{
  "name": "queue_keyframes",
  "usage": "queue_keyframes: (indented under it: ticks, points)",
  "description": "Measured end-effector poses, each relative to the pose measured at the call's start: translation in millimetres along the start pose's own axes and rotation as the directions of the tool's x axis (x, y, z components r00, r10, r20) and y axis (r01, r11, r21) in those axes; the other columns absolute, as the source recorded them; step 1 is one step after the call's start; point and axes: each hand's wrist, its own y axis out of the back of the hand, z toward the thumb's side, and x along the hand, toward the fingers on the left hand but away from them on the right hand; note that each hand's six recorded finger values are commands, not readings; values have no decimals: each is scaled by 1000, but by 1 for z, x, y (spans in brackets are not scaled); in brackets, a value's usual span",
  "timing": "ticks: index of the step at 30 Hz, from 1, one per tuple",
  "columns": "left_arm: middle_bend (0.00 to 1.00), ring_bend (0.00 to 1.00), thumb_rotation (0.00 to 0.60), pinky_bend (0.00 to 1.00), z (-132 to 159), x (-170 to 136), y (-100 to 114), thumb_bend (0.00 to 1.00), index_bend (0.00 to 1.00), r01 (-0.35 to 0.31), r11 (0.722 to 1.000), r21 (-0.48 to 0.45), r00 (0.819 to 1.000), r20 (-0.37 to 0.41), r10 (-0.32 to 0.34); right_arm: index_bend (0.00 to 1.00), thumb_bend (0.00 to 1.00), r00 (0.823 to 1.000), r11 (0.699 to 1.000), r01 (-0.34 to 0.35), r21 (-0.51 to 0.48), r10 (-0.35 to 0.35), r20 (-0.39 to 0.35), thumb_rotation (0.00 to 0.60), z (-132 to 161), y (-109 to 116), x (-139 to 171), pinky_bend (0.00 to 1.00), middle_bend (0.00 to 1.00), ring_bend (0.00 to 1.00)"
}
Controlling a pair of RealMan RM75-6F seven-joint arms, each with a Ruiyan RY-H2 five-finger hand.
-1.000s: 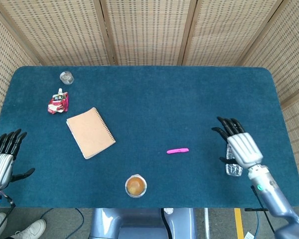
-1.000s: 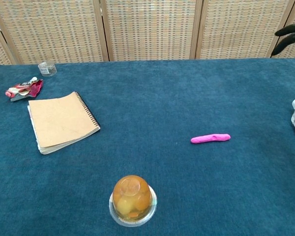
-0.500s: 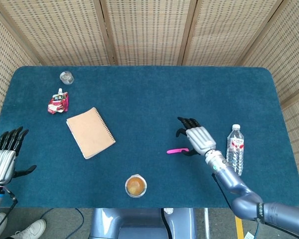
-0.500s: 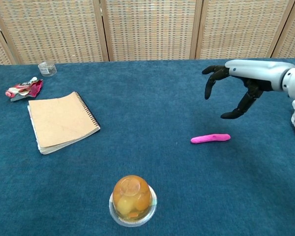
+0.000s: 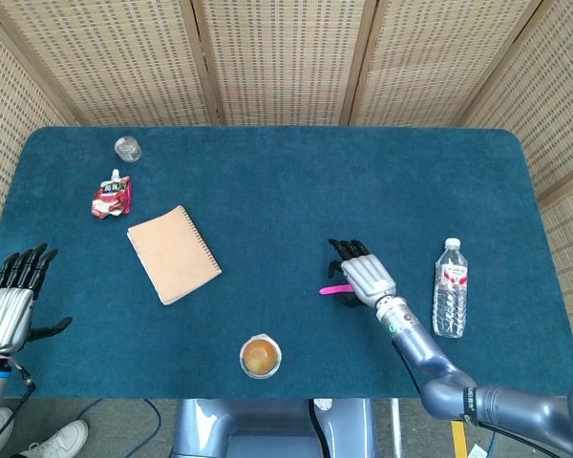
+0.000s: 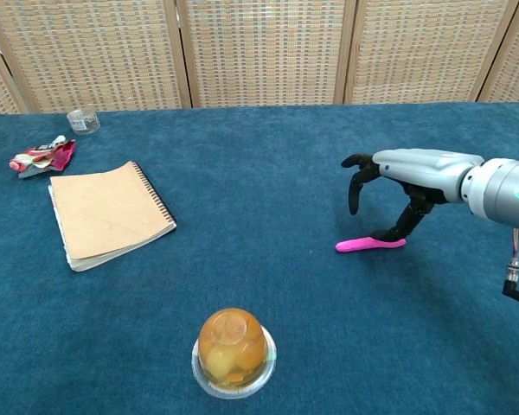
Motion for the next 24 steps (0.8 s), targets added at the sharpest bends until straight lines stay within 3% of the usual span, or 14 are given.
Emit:
queue_keyframes:
  ticks: [24]
  points:
    - [0,0,600,0,-1,1,0,0,0,2,1000,-9,1000,-1,-2,477,475,997,1000,-22,-3,22,68,600,-11,-31,-16,0,0,0]
